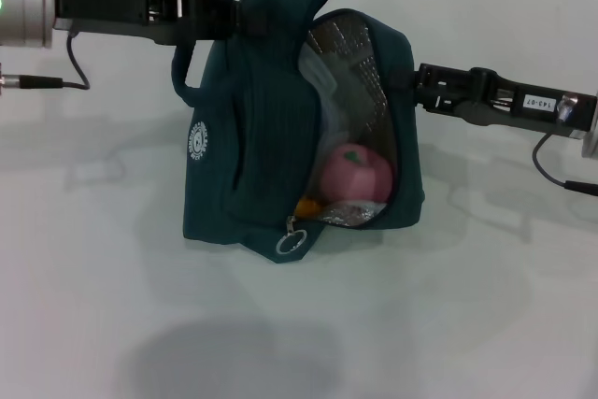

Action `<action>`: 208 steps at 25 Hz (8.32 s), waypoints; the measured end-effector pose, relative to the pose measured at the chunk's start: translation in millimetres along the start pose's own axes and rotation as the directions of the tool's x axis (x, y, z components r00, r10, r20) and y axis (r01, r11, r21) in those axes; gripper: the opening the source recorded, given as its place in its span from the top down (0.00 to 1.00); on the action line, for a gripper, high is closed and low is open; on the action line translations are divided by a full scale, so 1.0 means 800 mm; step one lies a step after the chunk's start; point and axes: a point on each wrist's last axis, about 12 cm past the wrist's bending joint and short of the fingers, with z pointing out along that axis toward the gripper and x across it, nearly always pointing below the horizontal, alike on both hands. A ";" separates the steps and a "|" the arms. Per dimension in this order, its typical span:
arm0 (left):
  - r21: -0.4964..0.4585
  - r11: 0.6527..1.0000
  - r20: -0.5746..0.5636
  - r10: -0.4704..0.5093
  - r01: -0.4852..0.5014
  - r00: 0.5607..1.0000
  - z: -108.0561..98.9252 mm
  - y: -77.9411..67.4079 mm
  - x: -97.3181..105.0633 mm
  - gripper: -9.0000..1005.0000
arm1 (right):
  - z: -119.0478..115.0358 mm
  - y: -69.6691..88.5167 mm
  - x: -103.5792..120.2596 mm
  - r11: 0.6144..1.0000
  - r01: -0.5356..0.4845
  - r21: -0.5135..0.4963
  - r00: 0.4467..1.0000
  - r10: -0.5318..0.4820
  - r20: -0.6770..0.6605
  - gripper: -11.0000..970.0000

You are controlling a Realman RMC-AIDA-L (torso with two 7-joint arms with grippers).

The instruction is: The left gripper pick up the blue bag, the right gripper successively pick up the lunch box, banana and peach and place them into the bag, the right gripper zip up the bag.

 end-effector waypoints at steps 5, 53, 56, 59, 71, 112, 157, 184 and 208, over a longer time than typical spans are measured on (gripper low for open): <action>0.000 1.000 0.000 0.003 -0.003 1.000 0.000 0.000 0.000 0.96 | 0.000 0.000 0.001 1.000 -0.001 0.000 1.000 0.001 -0.004 0.29; 0.029 0.990 -0.109 -0.135 0.139 0.985 0.018 0.017 0.036 0.96 | -0.056 0.008 -0.010 0.997 -0.034 -0.074 0.996 0.040 0.081 0.95; 0.030 0.990 -0.109 -0.136 0.140 0.985 0.019 0.017 0.037 0.96 | -0.064 0.008 -0.008 0.997 -0.029 -0.075 0.995 0.036 0.090 0.95; 0.034 0.990 -0.109 -0.132 0.136 0.985 0.021 0.017 0.038 0.96 | -0.071 0.008 -0.006 0.997 -0.027 -0.075 0.995 0.034 0.091 0.94; 0.045 0.989 -0.094 -0.135 0.140 0.986 0.021 0.019 0.044 0.96 | -0.109 0.027 0.027 0.954 0.237 -0.182 0.967 -0.214 0.138 0.42; 0.059 0.987 -0.076 -0.144 0.149 0.987 0.027 0.024 0.055 0.96 | -0.153 0.033 0.189 0.524 0.851 -0.030 0.502 -0.796 0.339 0.10; 0.069 0.988 -0.085 -0.131 0.137 0.988 0.032 0.020 0.050 0.96 | -0.113 0.004 0.193 0.571 0.817 -0.087 0.577 -0.805 0.135 0.10; 0.078 0.988 -0.088 -0.126 0.133 0.988 0.037 0.017 0.049 0.96 | -0.058 -0.010 0.180 0.653 0.735 -0.185 0.661 -0.750 -0.022 0.10; 0.087 0.988 -0.085 -0.117 0.124 0.990 0.037 0.016 0.049 0.96 | -0.040 -0.013 0.167 0.683 0.708 -0.180 0.687 -0.725 -0.049 0.40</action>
